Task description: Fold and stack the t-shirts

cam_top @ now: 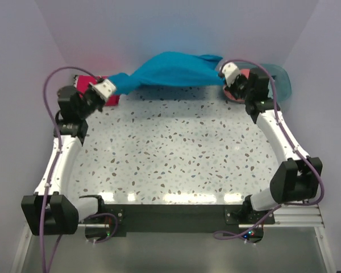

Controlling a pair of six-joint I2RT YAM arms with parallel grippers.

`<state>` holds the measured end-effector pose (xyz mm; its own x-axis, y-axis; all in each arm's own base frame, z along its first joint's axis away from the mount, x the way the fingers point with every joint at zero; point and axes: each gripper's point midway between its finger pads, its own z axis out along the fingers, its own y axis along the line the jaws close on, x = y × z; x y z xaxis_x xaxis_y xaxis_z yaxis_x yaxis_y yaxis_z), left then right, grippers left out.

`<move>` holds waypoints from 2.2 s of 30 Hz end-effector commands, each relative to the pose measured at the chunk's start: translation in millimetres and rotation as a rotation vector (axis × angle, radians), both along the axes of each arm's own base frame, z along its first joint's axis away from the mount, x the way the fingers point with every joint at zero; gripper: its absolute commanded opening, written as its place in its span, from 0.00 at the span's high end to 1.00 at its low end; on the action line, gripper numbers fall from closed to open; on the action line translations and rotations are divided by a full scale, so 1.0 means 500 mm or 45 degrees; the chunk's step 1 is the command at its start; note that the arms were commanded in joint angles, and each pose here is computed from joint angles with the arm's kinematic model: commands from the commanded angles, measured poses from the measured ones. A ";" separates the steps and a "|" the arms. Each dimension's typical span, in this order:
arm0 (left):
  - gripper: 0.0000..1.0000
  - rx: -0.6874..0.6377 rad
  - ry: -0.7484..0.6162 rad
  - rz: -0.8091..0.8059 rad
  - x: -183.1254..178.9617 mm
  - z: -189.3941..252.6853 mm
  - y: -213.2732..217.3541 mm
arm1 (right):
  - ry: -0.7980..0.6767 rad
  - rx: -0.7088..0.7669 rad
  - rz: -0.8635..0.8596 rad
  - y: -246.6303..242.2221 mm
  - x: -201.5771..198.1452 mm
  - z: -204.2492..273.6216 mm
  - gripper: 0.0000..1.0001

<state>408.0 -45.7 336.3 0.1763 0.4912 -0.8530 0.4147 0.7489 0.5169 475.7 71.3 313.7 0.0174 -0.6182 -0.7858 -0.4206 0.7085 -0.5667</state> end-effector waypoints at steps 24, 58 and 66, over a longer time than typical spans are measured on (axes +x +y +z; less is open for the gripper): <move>0.45 0.677 1.111 -1.173 -0.569 -0.447 -0.130 | 1.121 -0.654 0.725 -0.070 -0.617 -0.452 0.50; 0.86 0.968 1.349 -1.320 -0.572 -0.660 -0.351 | 1.438 -0.218 0.023 -0.055 -0.424 -0.437 0.72; 0.68 0.490 1.210 -1.171 -0.412 -0.449 -0.405 | 1.456 -0.208 0.007 -0.050 -0.396 -0.447 0.72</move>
<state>156.9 -242.4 55.5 0.1124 0.8387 -0.5329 0.9540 -0.2410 -0.1781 262.5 46.5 84.4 -0.6419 -0.7286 -0.2390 -0.7614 0.6424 0.0866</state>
